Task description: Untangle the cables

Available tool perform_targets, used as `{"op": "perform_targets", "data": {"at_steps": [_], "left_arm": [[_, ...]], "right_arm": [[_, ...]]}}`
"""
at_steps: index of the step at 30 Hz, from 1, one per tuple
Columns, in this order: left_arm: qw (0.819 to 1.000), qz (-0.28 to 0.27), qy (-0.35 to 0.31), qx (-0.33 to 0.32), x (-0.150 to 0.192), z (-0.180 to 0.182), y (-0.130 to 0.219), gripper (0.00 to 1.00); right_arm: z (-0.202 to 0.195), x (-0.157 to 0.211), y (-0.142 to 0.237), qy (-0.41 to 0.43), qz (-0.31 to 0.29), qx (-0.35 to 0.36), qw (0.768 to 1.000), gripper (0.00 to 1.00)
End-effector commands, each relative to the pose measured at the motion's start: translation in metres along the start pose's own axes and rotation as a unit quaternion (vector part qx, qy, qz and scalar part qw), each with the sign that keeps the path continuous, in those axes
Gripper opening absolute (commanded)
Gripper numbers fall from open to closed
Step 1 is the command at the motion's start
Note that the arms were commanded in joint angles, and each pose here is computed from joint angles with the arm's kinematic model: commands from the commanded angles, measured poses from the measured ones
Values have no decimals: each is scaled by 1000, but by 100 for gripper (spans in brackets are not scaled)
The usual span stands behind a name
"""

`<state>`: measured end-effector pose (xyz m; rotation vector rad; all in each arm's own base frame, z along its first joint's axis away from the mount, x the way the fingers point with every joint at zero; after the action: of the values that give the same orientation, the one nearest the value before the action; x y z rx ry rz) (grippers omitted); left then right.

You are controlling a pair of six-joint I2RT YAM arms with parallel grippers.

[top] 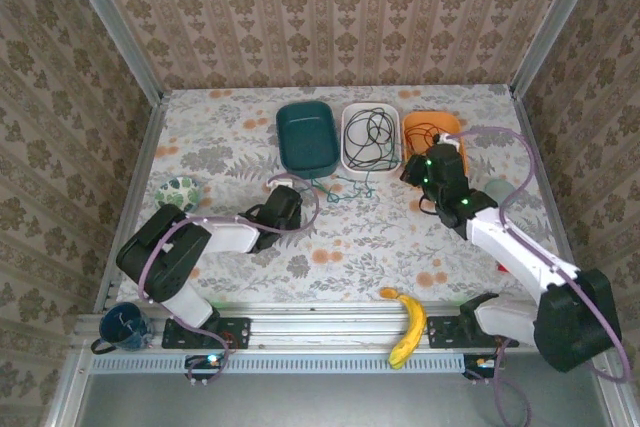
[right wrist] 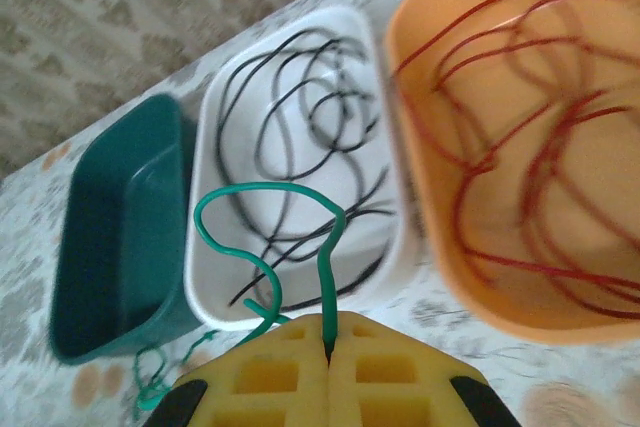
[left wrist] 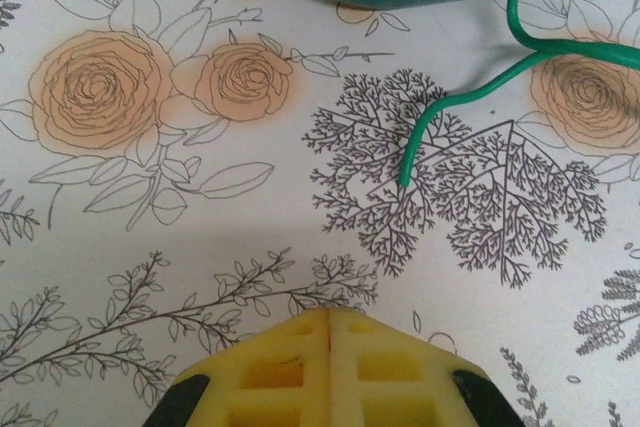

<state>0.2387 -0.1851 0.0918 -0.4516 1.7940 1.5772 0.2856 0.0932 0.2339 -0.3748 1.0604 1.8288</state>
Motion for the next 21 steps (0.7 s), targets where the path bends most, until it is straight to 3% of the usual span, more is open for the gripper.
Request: {"op": "perform_targets", "data": {"at_steps": [1,9,14,16,21], "left_arm": [[997,69,-25,24,29,3,4,0],[998,61,-23,21,27,4,10,0],[998,56,-22,16,27,5,14,0],[998,55,-21,15,27,5,15,0],[998,59,-19,10,28,6,15,0]], "right_arm": [[41,-1,-18,12,46,-108,993,7],[105,11,-96,18,110,-163,980,13],[120,16,-138,-13,141,-175,974,43],[121,23,-143,-11,178,-172,969,46],[110,46,-114,47,193,-146,969,48]]}}
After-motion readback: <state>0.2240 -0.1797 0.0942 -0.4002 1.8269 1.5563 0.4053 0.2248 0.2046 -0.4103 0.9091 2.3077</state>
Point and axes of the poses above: each hand's point on the last joint's axis, 136 mm out from that joint toward the fingers, its own y axis back along the fingers, its own z axis along the line the jaws close on, x = y × z, the point moved 10 cm from there along y, back along the fingers, and after that the axes turned 7 degrees about -y, right-handed, at the moved point
